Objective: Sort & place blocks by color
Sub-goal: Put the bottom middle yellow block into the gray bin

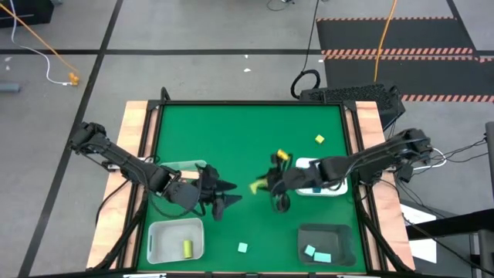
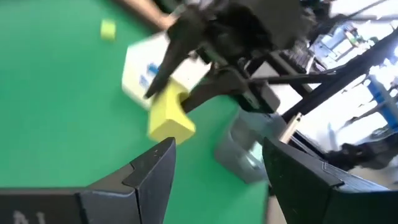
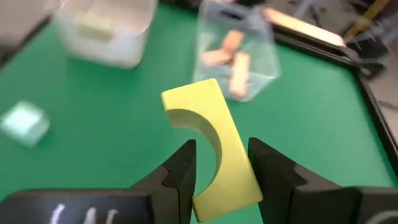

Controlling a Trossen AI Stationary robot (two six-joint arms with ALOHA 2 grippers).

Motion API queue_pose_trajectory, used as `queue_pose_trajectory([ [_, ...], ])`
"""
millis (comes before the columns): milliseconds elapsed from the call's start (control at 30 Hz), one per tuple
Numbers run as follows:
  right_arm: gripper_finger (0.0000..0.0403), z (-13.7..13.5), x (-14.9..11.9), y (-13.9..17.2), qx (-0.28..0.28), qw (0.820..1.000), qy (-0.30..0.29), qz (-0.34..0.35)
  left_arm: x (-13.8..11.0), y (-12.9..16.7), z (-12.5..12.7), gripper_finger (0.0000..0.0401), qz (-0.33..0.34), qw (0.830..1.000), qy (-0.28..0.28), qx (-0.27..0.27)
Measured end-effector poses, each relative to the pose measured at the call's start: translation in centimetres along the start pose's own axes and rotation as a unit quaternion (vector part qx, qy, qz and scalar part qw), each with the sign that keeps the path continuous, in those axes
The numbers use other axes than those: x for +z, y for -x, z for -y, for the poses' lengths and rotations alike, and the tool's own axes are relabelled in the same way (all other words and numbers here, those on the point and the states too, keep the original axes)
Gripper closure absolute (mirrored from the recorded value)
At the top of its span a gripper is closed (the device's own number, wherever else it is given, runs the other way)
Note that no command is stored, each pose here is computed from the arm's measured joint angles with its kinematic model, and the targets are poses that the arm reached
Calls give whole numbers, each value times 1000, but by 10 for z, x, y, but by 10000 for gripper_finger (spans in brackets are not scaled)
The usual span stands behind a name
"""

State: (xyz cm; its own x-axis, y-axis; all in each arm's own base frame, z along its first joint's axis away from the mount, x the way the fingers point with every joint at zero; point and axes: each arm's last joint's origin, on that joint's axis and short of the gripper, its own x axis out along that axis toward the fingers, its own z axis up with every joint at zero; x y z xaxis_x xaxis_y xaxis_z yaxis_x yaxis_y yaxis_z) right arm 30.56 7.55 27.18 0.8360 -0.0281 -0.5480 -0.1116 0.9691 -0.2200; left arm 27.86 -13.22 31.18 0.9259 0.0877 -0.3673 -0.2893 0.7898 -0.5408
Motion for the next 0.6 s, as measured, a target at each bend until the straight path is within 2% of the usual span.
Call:
queue_pose_trajectory([
  [100, 293, 11, 7, 11, -18, 997, -63, 27, 8, 1, 6, 160, 52, 995, -89, -11],
  [267, 293, 20, 19, 22, -24, 988, -122, 88, 21, 1, 14, 160, 116, 971, -207, -26],
  [467, 293, 30, 32, 28, 21, 970, -183, 161, 34, -3, 9, 160, 148, 954, -259, -8],
  [600, 293, 37, 35, 28, 15, 963, -200, 182, 39, -7, 3, 160, 150, 946, -286, 9],
])
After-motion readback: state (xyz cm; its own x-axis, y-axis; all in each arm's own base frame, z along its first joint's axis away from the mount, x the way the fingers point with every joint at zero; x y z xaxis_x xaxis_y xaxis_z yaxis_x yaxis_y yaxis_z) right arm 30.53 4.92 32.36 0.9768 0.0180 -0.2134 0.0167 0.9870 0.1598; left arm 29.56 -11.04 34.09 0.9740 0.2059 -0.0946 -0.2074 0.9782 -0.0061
